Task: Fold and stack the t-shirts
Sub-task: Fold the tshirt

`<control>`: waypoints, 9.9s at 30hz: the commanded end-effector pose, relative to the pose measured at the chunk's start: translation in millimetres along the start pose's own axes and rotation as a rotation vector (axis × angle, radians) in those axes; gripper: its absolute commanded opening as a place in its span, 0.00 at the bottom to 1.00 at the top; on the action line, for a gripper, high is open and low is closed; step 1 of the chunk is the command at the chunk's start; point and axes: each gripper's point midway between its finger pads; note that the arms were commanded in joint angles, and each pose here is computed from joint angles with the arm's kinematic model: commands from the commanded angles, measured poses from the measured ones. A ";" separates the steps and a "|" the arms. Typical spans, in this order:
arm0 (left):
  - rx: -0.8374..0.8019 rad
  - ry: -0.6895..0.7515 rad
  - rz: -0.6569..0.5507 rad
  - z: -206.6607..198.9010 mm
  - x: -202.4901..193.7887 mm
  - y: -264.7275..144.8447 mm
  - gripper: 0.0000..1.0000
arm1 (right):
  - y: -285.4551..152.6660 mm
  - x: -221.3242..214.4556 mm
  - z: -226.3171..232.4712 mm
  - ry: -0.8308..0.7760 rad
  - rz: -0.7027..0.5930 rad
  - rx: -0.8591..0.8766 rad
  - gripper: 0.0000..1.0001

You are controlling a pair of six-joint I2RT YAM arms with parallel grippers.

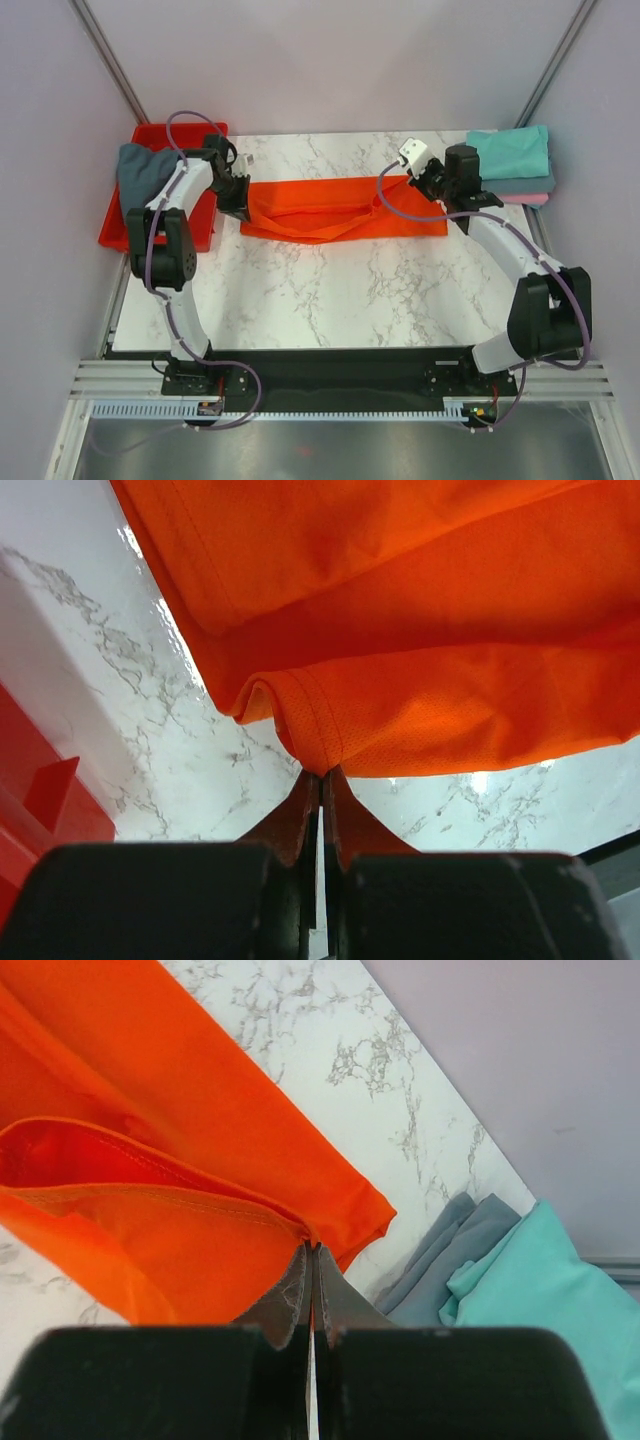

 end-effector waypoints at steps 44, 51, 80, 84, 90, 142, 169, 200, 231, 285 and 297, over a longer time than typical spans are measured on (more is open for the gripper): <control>-0.013 0.018 -0.199 -21.3 70.6 -17.3 0.94 | 76.9 6.6 -68.1 0.419 0.045 -0.157 0.64; -0.039 -0.008 -0.128 -18.5 73.5 20.0 0.86 | 99.3 -38.3 -18.5 0.951 0.116 0.058 0.62; 0.163 0.163 0.054 -18.5 7.3 78.6 0.73 | 206.8 -126.4 16.2 1.121 0.269 0.180 0.59; 0.149 0.227 0.086 -46.6 -31.9 68.0 0.73 | 229.3 -122.2 -3.2 1.125 0.204 0.139 0.61; 0.164 0.336 0.044 -73.9 -56.8 39.1 0.74 | 239.6 -88.4 -52.0 1.054 0.052 0.071 0.62; -0.093 0.150 0.214 -55.6 -46.3 67.0 0.03 | 208.4 -120.6 6.4 1.322 0.199 0.156 0.59; -0.280 0.520 0.426 -197.7 -183.3 54.3 0.02 | 261.0 -44.9 9.1 1.197 0.038 0.168 0.60; -0.363 0.166 0.004 -198.6 -106.3 -47.4 0.87 | -5.5 -12.8 83.8 1.597 0.223 0.414 0.60; -0.364 -0.406 0.471 -163.8 -228.6 51.0 0.72 | -109.3 -54.7 303.4 1.710 0.838 0.658 0.56; -0.498 -0.216 0.260 -199.7 -167.7 9.2 0.02 | -74.6 25.9 212.5 1.463 0.371 0.646 0.00; -0.514 -0.103 -0.019 -206.1 -34.8 -4.1 0.02 | -2.5 31.6 106.1 1.426 0.182 0.485 0.00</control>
Point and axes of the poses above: each gripper's point midway between its finger pads, its own y axis out along the fingers, its own z axis along the line the jaws close on, x = y × z, and after that the axes turned 12 degrees about -y, right-handed
